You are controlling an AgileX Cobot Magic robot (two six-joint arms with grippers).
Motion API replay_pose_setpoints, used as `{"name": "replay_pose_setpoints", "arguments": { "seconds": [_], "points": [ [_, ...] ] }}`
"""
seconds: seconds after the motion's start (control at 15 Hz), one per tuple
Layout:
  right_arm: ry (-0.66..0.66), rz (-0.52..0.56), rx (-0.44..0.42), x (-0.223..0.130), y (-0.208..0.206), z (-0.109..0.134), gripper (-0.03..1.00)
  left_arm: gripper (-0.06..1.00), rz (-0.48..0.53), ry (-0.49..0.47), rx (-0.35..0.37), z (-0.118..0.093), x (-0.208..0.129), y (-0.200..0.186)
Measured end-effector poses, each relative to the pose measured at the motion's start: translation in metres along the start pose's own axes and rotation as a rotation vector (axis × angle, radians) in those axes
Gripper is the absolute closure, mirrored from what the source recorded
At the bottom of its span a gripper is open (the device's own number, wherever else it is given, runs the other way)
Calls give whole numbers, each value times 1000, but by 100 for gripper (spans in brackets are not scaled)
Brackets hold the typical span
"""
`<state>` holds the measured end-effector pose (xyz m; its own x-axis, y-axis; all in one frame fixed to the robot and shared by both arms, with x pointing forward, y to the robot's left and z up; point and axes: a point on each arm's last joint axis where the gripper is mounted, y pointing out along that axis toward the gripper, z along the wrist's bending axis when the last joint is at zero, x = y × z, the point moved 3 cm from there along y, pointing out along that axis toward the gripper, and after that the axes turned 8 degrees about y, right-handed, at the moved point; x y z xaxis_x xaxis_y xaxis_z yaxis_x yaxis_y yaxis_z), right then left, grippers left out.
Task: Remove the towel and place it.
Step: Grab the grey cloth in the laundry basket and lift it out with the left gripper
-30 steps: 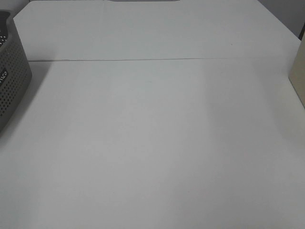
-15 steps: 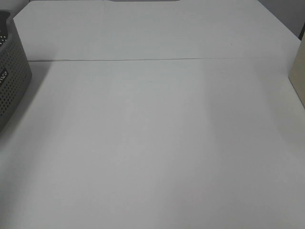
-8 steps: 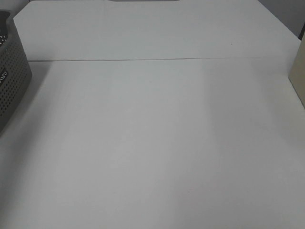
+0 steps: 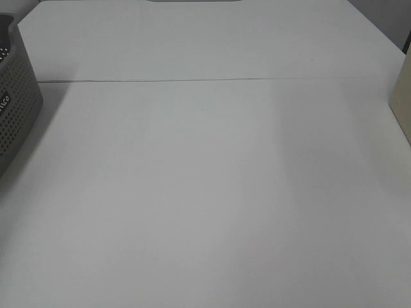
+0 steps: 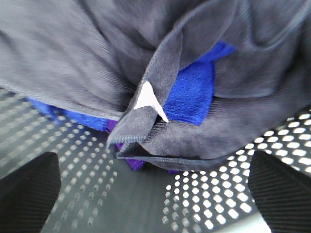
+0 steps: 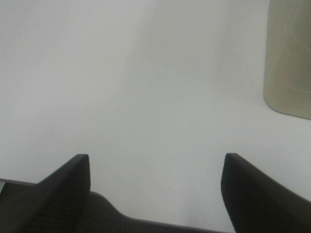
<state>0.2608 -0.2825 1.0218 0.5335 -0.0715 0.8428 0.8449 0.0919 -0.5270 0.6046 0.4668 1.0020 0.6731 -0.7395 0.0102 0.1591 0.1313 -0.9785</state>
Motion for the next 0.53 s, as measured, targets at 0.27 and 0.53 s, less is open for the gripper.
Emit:
{"name": "replay_pose_setpoints", "arguments": {
  "seconds": [0.27, 0.53],
  "points": [
    [0, 0, 0, 0, 0, 0, 23, -5, 79, 56, -59, 21, 3, 59],
    [0, 0, 0, 0, 0, 0, 23, 2, 105, 127, -156, 18, 4, 84]
  ]
}}
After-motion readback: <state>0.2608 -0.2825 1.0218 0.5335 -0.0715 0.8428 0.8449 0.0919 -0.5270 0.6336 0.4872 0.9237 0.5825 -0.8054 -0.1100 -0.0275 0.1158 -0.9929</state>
